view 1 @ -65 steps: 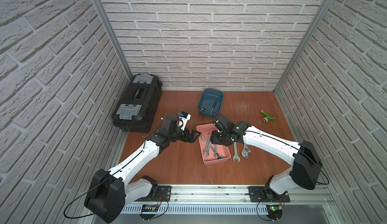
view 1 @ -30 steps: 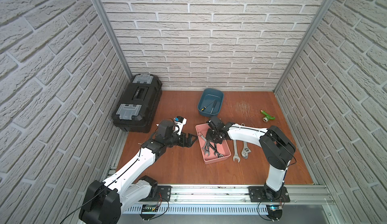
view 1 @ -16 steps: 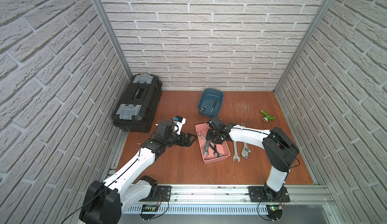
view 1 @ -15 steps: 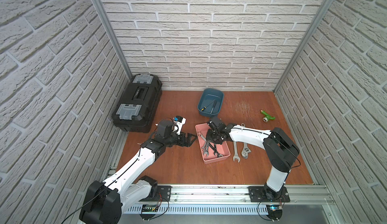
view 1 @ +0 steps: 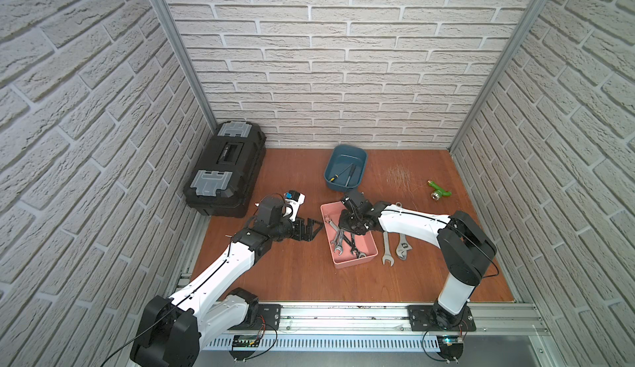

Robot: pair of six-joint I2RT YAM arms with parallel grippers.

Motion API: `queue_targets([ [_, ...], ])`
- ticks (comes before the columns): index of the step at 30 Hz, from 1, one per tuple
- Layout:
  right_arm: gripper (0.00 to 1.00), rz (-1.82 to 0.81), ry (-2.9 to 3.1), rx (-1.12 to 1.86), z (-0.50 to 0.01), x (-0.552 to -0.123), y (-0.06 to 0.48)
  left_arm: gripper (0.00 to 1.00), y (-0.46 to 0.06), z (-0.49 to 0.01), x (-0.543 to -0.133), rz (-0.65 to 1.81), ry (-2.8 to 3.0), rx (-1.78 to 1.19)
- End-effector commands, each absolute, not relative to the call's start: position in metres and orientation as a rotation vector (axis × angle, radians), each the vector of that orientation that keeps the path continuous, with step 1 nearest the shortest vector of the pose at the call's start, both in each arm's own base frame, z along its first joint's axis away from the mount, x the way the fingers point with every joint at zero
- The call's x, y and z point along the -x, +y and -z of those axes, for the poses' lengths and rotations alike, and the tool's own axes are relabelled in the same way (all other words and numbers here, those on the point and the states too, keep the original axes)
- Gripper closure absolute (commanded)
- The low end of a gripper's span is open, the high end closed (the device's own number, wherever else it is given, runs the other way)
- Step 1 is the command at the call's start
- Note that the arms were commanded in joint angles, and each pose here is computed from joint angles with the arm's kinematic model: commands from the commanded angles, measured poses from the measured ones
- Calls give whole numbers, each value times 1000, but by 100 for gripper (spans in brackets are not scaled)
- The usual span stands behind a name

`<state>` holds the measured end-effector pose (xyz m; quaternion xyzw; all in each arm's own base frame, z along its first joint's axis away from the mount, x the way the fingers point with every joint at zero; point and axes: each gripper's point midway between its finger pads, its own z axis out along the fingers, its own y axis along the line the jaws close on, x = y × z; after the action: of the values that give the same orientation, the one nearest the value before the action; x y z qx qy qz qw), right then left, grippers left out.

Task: Take out the wrench from the storage box
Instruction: Pick up the wrench from the storage box.

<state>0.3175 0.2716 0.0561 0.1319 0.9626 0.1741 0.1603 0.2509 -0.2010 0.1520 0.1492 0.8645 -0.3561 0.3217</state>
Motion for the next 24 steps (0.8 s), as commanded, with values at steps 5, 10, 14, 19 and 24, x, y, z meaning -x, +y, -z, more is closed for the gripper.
queue_targets([
  [5,95,-504,2647,-302,-100,-328,271,2,-204,-156,-257,945,2236,-414],
  [10,95,-497,2655,-286,-100,-326,270,2,-206,-155,-259,951,2239,-417],
  [14,95,-498,2681,-291,-91,-322,270,2,-207,-155,-261,955,2238,-422],
  [19,95,-481,2645,-248,-109,-326,267,2,-208,-155,-262,954,2239,-424],
  [24,96,-484,2640,-253,-114,-322,262,1,-209,-153,-262,958,2240,-429],
])
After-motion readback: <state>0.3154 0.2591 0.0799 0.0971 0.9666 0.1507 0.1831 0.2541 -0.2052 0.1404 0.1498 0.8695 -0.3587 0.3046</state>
